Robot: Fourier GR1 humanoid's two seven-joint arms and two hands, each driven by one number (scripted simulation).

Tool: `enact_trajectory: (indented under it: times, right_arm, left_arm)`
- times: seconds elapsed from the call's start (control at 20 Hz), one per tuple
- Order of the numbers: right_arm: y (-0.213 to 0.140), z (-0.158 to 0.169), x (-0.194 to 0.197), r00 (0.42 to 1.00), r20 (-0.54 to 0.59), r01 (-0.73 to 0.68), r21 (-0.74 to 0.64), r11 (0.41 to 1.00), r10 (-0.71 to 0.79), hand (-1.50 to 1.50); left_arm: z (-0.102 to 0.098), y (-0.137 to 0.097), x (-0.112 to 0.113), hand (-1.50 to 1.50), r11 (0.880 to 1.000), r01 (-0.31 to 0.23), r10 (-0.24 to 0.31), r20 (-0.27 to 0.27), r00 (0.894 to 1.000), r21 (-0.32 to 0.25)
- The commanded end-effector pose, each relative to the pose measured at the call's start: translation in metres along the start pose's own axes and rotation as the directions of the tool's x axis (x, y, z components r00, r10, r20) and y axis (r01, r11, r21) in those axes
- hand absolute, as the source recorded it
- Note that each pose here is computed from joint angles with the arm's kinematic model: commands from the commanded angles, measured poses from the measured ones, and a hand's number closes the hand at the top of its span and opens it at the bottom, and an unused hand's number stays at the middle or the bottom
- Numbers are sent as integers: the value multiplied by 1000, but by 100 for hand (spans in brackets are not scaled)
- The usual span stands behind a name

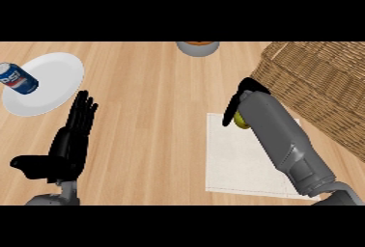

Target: Pick the pear from the placemat and place it in the basket

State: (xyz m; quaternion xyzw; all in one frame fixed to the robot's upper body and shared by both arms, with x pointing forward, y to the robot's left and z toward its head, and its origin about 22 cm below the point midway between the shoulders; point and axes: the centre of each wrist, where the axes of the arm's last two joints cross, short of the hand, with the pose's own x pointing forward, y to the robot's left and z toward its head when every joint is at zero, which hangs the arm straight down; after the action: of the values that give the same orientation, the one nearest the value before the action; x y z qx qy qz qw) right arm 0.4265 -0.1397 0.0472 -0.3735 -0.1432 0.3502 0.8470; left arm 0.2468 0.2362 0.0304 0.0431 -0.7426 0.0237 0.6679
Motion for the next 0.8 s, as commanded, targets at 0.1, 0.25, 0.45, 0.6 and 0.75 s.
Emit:
enact_trajectory:
  times: [0.1, 0.25, 0.45, 0.6, 0.75]
  right_arm:
    - [-4, -4, -3, 995, -102, 16, 0, 1000, -16, -150]
    - [7, -15, -13, 996, -91, 17, -2, 1000, -17, -150]
    - [8, -8, -7, 998, -52, -23, 73, 997, 27, 150]
    - [25, -15, -7, 992, -13, -126, 67, 990, 127, 150]
    - [8, -1, 6, 993, 0, -121, 52, 991, 121, 150]
  left_arm:
    - [-6, -12, 1, 0, 1000, -4, 4, -2, 1000, 2]
    - [-5, 1, 9, 0, 1000, -9, 8, -16, 1000, -18]
    - [2, 11, 5, 0, 1000, -16, 16, -3, 1000, -6]
    - [5, -11, 9, 0, 1000, -5, 5, -4, 1000, -23]
    - [-3, -5, 7, 0, 1000, -8, 8, 16, 1000, -25]
